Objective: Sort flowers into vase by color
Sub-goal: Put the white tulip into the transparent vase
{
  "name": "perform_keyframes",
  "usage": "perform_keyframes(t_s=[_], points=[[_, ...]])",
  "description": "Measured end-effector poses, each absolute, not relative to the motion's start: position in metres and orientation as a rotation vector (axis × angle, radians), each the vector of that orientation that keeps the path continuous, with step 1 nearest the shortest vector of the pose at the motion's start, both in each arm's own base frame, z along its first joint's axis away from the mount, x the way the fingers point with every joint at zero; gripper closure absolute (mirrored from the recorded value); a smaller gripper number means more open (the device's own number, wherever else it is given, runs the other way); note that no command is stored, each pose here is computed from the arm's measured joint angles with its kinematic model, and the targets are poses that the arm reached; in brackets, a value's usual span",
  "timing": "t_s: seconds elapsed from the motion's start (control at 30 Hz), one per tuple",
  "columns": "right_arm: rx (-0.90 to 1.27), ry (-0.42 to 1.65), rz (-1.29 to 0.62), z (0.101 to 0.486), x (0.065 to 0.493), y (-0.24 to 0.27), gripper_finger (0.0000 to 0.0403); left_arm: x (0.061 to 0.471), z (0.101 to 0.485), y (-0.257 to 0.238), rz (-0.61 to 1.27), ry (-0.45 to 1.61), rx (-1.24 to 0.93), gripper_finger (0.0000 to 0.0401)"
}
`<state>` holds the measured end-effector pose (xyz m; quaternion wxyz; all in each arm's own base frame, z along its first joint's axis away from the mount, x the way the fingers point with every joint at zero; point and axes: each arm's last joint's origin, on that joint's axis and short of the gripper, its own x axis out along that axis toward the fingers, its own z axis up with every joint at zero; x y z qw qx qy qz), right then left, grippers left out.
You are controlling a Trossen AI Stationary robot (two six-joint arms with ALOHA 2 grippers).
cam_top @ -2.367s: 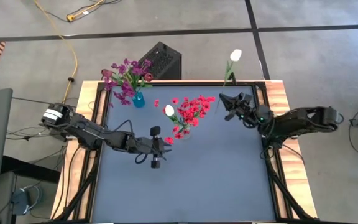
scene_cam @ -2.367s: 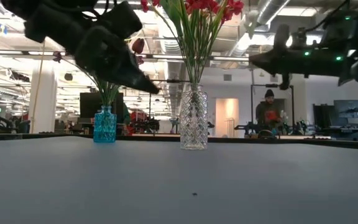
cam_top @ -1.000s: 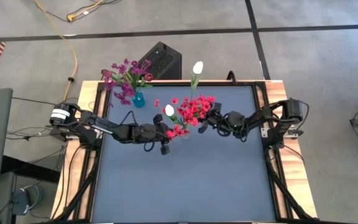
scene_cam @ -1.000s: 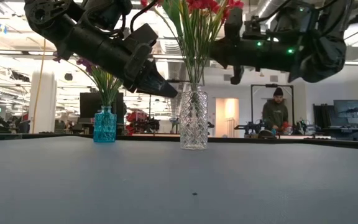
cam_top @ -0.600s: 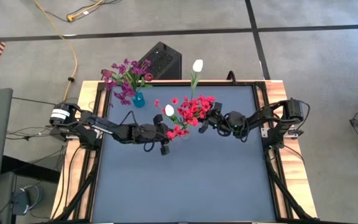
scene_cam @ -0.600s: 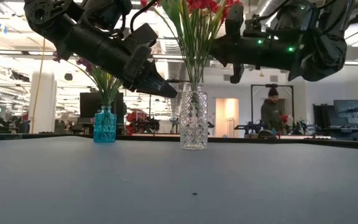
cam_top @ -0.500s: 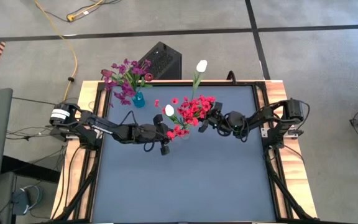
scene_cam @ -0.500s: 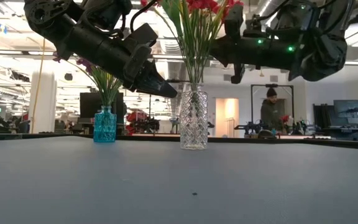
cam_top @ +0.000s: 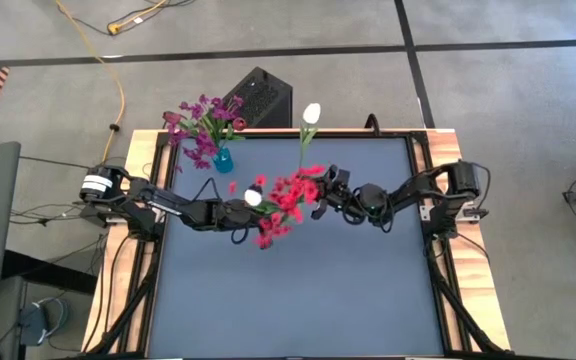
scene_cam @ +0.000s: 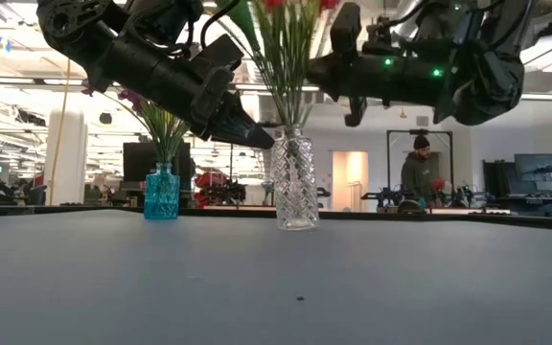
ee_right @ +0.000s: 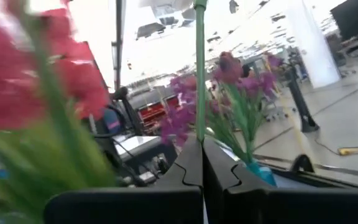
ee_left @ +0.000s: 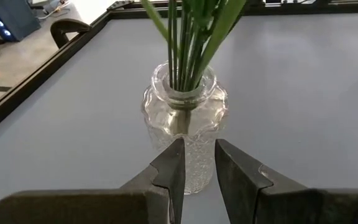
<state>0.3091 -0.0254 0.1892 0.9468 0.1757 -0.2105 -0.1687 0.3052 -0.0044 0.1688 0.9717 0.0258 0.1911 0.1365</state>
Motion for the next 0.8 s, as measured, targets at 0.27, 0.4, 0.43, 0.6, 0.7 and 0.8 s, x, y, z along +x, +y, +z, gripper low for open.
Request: perform_keyframes(t_s=[0.27,0.4,0.43,0.6,0.7,0.8], points=[[0.355,-0.428,-0.360,0.188,0.308,-0.027,0.0386,0.307,0.174,-0.004,0.276,0.327,0.050,0.0324],[0.339,-0.425,-0.364,0.189,0.308,-0.027,0.0386,0.309,0.178,-0.002,0.284,0.283,0.043,0.0324],[0.337,-0.425,-0.364,0.189,0.308,-0.027,0.0386,0.309,0.179,0.000,0.290,0.279,0.035,0.0324],[0.328,-0.416,-0.357,0.188,0.309,-0.024,0.0386,0.309,0.177,0.007,0.319,0.290,0.001,0.0324],[0.313,-0.407,-0.359,0.188,0.309,-0.024,0.0386,0.310,0.174,0.011,0.329,0.287,-0.012,0.0324],[0.310,-0.406,-0.359,0.187,0.309,-0.024,0.0386,0.311,0.173,0.013,0.301,0.285,-0.033,0.0324]])
